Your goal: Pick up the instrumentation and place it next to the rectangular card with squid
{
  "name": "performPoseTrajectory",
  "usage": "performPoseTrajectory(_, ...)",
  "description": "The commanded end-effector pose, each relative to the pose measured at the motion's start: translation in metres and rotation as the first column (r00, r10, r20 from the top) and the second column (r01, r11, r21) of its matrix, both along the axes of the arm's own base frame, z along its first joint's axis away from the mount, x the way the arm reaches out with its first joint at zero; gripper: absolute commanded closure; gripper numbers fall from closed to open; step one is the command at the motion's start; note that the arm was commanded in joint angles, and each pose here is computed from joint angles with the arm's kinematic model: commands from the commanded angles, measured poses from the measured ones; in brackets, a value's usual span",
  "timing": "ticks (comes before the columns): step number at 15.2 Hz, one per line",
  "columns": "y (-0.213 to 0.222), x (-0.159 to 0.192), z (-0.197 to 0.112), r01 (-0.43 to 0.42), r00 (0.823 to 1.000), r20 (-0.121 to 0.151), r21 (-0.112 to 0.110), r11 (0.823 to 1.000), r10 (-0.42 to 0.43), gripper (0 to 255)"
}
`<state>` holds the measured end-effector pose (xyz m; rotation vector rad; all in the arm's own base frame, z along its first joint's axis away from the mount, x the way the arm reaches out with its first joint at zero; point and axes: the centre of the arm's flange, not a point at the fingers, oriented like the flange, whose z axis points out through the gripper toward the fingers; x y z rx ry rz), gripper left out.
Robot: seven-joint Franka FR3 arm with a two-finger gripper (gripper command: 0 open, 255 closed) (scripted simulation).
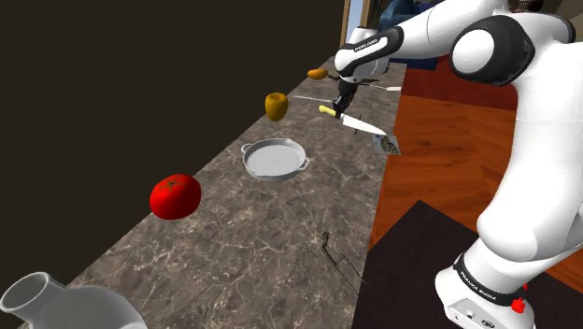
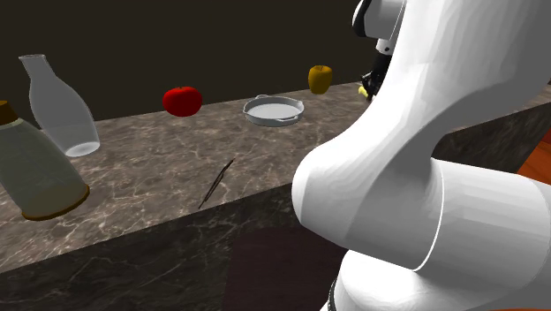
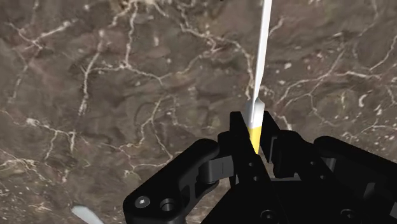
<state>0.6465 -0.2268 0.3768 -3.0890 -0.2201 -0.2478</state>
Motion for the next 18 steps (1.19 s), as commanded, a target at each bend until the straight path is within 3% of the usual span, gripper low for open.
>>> performPoseTrajectory(1, 0.000, 0.000, -0.009, 0.000, 1.000, 0.000, 0.000, 1.000, 0.000, 255)
performPoseTrajectory(8, 0.000, 0.000, -0.046, 0.000, 1.000, 0.000, 0.000, 1.000, 0.000, 255)
performPoseTrajectory(16, 0.000, 0.000, -0.046, 0.000, 1.000, 0.000, 0.000, 1.000, 0.000, 255)
performPoseTrajectory(17, 0.001, 0.001, -0.046, 0.000, 1.000, 0.000, 0.000, 1.000, 0.000, 0)
performPoseTrajectory(18, 0.001, 0.001, -0.046, 0.000, 1.000, 0.001, 0.000, 1.000, 0.000, 0)
